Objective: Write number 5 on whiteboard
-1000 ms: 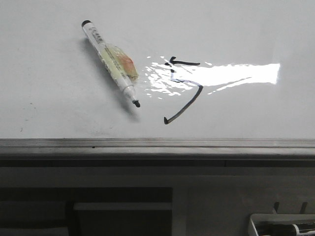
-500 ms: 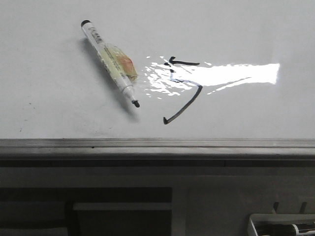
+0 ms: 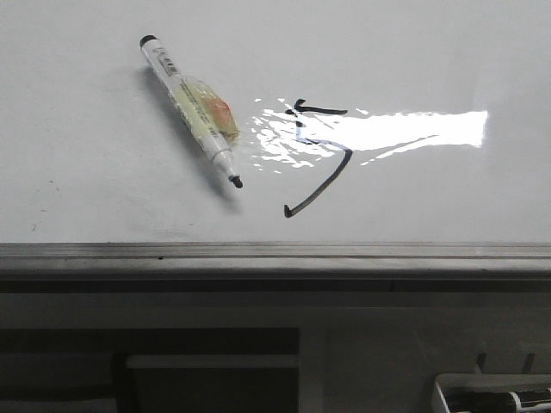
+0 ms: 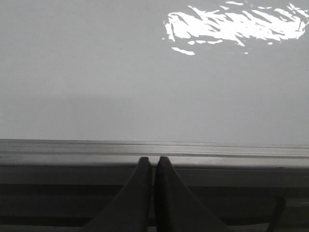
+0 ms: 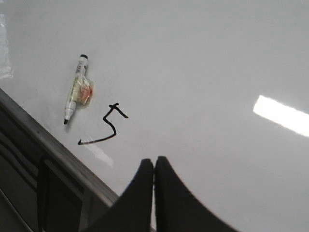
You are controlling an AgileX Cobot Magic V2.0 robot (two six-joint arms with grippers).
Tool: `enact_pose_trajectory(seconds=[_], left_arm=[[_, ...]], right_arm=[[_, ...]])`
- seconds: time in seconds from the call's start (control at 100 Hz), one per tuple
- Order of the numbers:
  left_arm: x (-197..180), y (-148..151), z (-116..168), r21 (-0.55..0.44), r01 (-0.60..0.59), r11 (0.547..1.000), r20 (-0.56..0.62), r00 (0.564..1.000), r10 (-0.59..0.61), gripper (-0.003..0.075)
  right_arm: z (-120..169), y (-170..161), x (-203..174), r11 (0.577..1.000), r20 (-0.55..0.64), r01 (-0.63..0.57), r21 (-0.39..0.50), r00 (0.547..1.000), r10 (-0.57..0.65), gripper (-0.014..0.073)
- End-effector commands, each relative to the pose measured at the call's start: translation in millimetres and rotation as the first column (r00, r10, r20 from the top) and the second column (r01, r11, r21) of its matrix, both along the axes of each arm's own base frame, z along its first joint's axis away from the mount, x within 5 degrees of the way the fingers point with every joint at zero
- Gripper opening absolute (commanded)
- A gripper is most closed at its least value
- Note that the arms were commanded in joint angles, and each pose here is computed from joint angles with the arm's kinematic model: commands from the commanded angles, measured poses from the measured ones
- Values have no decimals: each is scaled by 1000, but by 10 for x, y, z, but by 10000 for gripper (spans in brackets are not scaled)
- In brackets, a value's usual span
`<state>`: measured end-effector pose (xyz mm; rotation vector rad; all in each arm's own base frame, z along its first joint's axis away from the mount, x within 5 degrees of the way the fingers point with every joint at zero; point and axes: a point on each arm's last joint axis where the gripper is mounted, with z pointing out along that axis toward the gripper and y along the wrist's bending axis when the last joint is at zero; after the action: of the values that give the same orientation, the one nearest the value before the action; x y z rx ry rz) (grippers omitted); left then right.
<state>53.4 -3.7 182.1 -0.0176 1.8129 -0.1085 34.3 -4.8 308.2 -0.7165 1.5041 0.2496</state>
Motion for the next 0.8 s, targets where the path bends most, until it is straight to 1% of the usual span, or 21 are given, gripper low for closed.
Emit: enact_pose_trajectory(seconds=[0.0, 0.1, 0.18, 0.23, 0.25, 0.28, 0.36, 0.41, 0.48, 0.52, 0.53, 0.56, 0.61, 0.67, 0.75, 0.79], left_arm=[[1, 0, 15, -16, -2, 1000, 72, 997, 4, -20], [1, 0, 15, -16, -2, 1000, 72, 997, 4, -20], [1, 0, 15, -16, -2, 1000, 72, 997, 4, -20], [1, 0, 15, -16, -2, 1000, 72, 997, 4, -20], [1, 0, 15, -16, -2, 1000, 72, 997, 4, -20], [1, 0, 15, -16, -2, 1000, 72, 997, 4, -20], [1, 0, 15, -16, -2, 1000, 72, 997, 4, -20], [1, 0, 15, -16, -2, 1000, 72, 997, 4, -20], [1, 0, 15, -16, -2, 1000, 72, 997, 4, -20], [1, 0, 15, -16, -2, 1000, 72, 997, 4, -20], [1, 0, 15, -16, -2, 1000, 72, 997, 4, -20], [1, 0, 15, -16, -2, 1000, 72, 997, 4, -20], [1, 0, 15, -16, -2, 1000, 72, 997, 4, -20], [1, 0, 15, -16, -2, 1000, 72, 997, 4, -20], [1, 0, 15, -16, -2, 1000, 72, 997, 4, -20], [1, 0, 15, -16, -2, 1000, 72, 997, 4, -20]], right_arm=[[42, 9, 17, 1000, 44, 11, -10, 999, -11, -41], [-94, 27, 54, 998, -27, 62, 0, 998, -62, -41], [-219, 28, 73, 989, -69, 147, -20, 987, -148, -41], [-298, 35, 72, 979, -124, 202, -6, 972, -201, -41], [-317, 35, 78, 974, -113, 227, -15, 967, -227, -41], [-335, 41, 85, 966, -104, 258, -1, 961, -256, -41], [-403, 77, 112, 945, -89, 321, 62, 945, -315, -42], [-462, 88, 138, 923, -78, 371, 100, 928, -364, -43], [-549, 109, 176, 899, -64, 406, 164, 914, -401, -43], [-628, 121, 199, 878, -94, 424, 223, 906, -413, -43], [-643, 120, 203, 875, -93, 429, 223, 903, -419, -43], [-714, 124, 219, 855, -132, 445, 268, 895, -425, -43], [-851, 118, 246, 824, -175, 479, 302, 877, -446, -43], [-1025, 101, 271, 802, -197, 518, 299, 855, -479, -43], [-1205, 85, 284, 786, -219, 550, 282, 834, -506, -43], [-1258, 64, 275, 773, -276, 590, 235, 803, -528, -43]])
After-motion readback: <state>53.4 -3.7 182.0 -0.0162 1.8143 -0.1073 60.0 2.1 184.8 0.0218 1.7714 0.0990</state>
